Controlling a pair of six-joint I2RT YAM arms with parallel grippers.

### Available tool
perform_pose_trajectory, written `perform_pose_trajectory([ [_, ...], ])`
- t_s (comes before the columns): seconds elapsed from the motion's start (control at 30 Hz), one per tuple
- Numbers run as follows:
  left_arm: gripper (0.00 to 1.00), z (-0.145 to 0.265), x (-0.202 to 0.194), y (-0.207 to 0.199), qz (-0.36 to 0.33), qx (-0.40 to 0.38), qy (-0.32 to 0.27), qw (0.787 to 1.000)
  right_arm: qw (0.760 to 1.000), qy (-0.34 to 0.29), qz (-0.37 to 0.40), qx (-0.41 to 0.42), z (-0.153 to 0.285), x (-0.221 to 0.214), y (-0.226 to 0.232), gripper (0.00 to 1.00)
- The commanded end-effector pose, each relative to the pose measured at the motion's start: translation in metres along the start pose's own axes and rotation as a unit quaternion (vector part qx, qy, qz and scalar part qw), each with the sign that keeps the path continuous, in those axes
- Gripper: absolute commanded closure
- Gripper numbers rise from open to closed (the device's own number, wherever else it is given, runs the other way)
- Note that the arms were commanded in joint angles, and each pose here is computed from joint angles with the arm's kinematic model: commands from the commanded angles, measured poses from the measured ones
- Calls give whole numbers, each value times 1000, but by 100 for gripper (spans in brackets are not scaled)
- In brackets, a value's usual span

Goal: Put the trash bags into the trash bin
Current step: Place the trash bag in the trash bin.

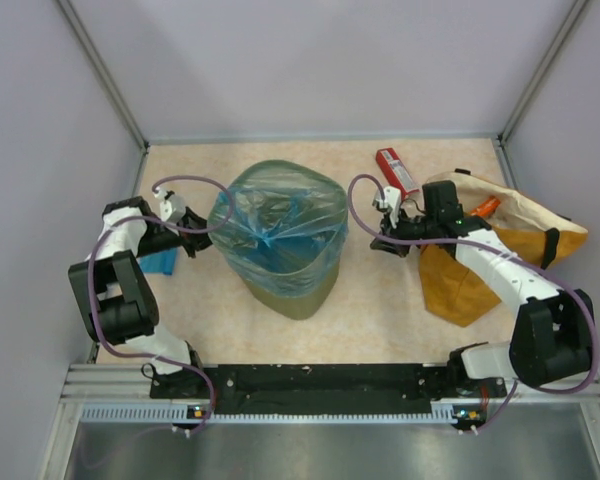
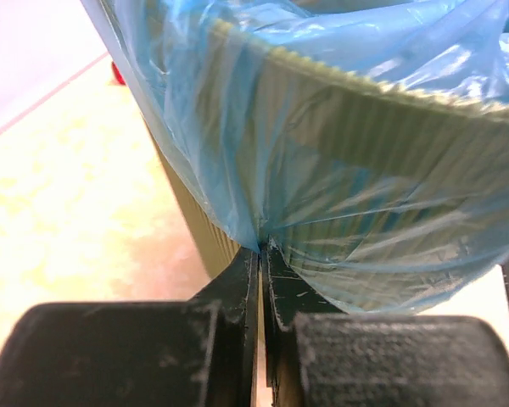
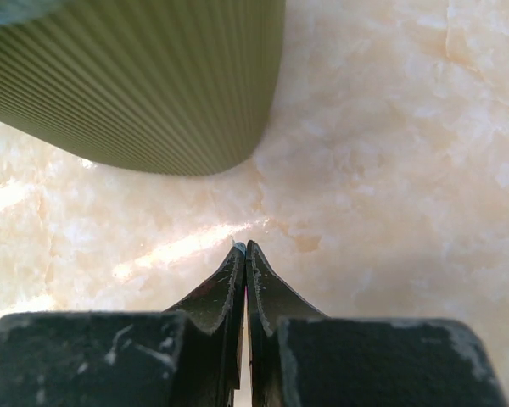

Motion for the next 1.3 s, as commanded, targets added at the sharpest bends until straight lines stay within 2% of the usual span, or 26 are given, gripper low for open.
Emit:
perform_pose_trajectory([
  [0.0, 100, 12, -22, -7, -29, -45, 65, 996, 999, -25, 25, 9, 14, 20, 6, 100],
  [0.2, 100, 11, -13, -14, -38, -37, 56, 997, 998, -48, -7, 50, 18, 26, 24, 100],
  [0.23, 100, 10, -11, -14, -41, -34, 54, 997, 997, -53, -8, 53, 20, 29, 28, 96],
  [0.3, 100, 9, -8, -17, -43, -31, 50, 997, 996, -58, -6, 65, 22, 32, 38, 82],
  [0.4, 100, 6, -1, -22, -52, -30, 42, 997, 994, -69, -3, 90, 25, 39, 55, 52],
  [0.43, 96, 5, 0, -25, -53, -32, 40, 997, 993, -72, -4, 96, 26, 42, 58, 42],
  [0.5, 79, 2, 3, -28, -55, -33, 36, 997, 992, -72, -5, 107, 26, 44, 65, 27],
  [0.53, 74, 1, 4, -30, -55, -35, 35, 997, 990, -75, -6, 116, 26, 45, 69, 22],
  [0.57, 64, 1, 5, -32, -56, -36, 35, 997, 990, -74, -11, 122, 25, 45, 70, 20],
  [0.6, 59, 1, 7, -33, -57, -37, 36, 997, 989, -72, -20, 130, 23, 45, 71, 18],
  [0.7, 53, 0, 11, -37, -62, -35, 33, 997, 985, -61, -50, 153, 15, 42, 70, 13],
  [0.93, 50, -2, 15, -53, -63, -34, 27, 997, 970, -55, -102, 213, -13, 38, 63, 2],
  [1.17, 50, -2, 16, -63, -66, -34, 23, 997, 956, -59, -113, 265, -25, 50, 68, 2],
  [1.27, 51, -2, 15, -67, -68, -35, 24, 997, 953, -61, -112, 275, -26, 53, 69, 7],
])
Point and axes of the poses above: each gripper's point midway between its finger pads, its own z axis back along the fingers, its own y axis along the line the jaws close on, x = y × z, the point moved 9 cm from there along z, back along the fingers, and after that the axes turned 14 degrees about -z, right-handed, at the moved point
